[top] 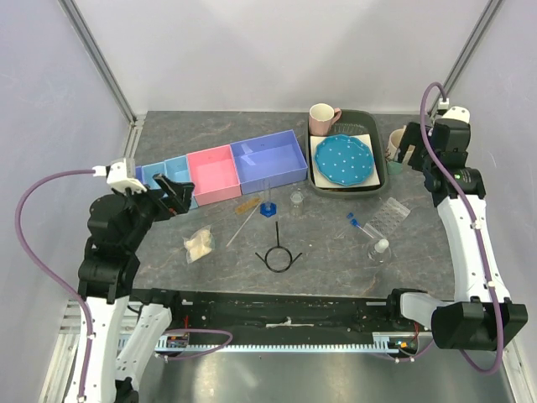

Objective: Organize the chemistry lab equipment

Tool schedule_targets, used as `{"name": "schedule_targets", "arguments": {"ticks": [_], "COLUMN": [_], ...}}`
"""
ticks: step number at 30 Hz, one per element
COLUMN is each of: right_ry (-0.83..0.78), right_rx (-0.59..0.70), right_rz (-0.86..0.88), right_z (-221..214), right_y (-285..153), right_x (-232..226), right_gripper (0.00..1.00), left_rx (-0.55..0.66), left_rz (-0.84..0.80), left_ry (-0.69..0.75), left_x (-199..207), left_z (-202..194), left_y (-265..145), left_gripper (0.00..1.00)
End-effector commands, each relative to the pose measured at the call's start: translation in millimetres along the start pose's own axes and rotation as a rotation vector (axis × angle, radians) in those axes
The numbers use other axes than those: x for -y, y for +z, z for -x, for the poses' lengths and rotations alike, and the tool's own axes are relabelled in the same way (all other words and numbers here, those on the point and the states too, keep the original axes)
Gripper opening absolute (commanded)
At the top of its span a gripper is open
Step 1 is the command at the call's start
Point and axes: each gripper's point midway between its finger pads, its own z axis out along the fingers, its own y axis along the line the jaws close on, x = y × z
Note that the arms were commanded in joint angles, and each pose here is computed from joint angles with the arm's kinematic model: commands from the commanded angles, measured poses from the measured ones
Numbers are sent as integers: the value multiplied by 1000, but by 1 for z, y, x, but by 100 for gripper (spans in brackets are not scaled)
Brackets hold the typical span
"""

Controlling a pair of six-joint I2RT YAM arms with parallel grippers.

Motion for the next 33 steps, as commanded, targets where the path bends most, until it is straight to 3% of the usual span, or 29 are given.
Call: {"name": "schedule_targets", "arguments": {"ticks": [1,7,11,16,25,33], "right_ry": [-120,-489,-588,-522,-560,-594], "right_rx": [66,161,139,23,-20,-33], "right_rz": [185,781,962,963,1043,1055], "right_z": [23,-7,-35,-56,-75,-88], "right_y": [-16,-57,-74,-57,-45,-34], "right_x": [-27,-106,-134,-141,-149,-149], "right_gripper": [98,98,98,98,98,98], "left_rx": [-60,-239,-370,-481,-594,-688], "left_rz": [-122,-254,-332,-447,-388,-260], "left_ry": [-23,-49,-102,-132,-44,126], "left_x": [27,45,54,68,72,80], "left_z": [-1,-34,-61,-91,-133,-165], "left_y": [1,13,20,26,48,98], "left_gripper": [100,100,100,97,96,93]}}
